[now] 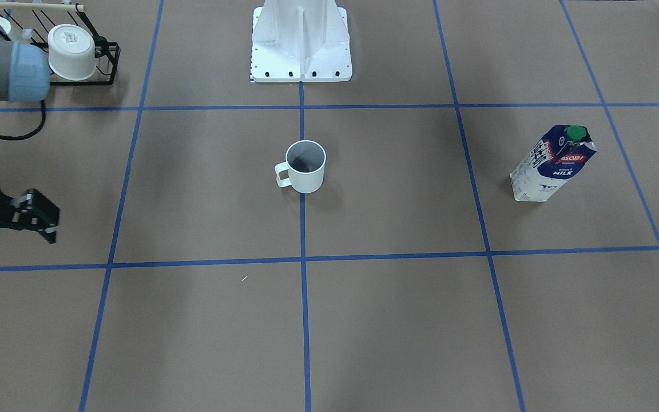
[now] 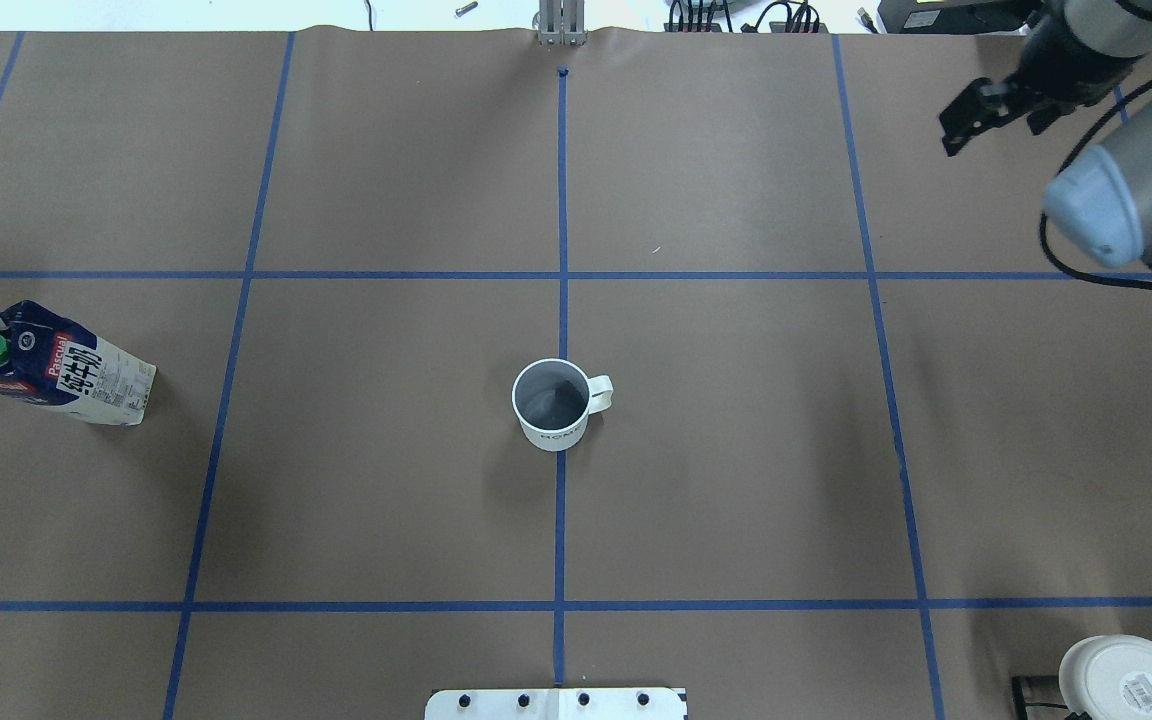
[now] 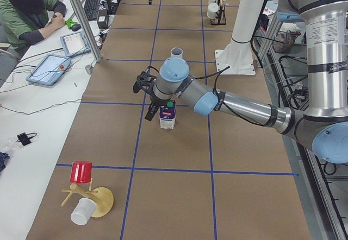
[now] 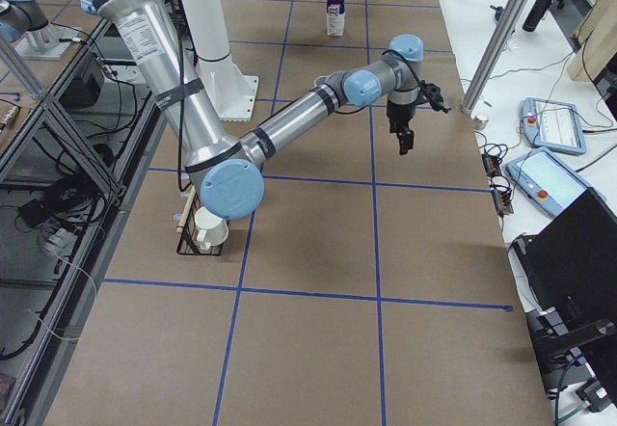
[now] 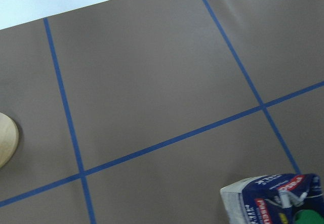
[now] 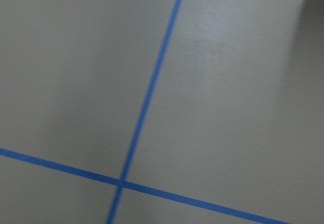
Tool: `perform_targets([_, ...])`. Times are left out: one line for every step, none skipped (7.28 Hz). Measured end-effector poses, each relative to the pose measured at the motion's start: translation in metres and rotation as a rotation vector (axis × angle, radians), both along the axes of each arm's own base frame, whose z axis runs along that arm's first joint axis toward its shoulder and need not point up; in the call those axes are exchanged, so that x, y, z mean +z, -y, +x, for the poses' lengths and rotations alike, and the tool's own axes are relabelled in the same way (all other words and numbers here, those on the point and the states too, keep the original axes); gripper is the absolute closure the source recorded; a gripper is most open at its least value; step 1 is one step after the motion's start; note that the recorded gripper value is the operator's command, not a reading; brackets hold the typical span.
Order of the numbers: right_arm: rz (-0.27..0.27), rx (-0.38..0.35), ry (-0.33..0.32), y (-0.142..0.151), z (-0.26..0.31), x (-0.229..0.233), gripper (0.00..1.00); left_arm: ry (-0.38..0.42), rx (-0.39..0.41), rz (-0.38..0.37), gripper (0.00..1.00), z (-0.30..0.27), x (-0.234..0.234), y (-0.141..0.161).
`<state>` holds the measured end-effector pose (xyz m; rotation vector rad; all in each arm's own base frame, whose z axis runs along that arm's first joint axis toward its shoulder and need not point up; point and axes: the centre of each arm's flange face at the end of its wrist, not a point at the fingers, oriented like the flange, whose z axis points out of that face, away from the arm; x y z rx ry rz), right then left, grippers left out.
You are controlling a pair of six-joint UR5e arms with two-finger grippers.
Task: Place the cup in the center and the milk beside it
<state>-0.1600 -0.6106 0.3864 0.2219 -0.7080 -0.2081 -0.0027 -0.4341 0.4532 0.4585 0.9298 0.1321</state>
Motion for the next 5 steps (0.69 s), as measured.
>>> perform_targets([-0.001, -0.039, -0.007, -0.011, 0.054, 0.05, 0.0, -0.002, -0.004, -0.035, 0.01, 0.027, -0.014, -0.002])
perform_targets([-0.018, -0.052, -0.01, -0.031, 0.104, 0.099, 0.0, -0.006, -0.005, -0.071, 0.01, 0.051, -0.024, -0.006])
perform_targets([-0.057, -0.045, -0.022, -0.059, 0.144, 0.147, 0.0, -0.004, 0.002, -0.107, 0.01, 0.071, -0.029, -0.009])
perform_targets([-0.096, -0.047, -0.05, -0.091, 0.173, 0.191, 0.0, 0.012, 0.008, -0.133, 0.01, 0.088, -0.028, -0.012])
perform_targets([-0.123, -0.058, -0.081, -0.116, 0.191, 0.224, 0.0, 0.047, 0.006, -0.152, 0.01, 0.106, -0.022, -0.015])
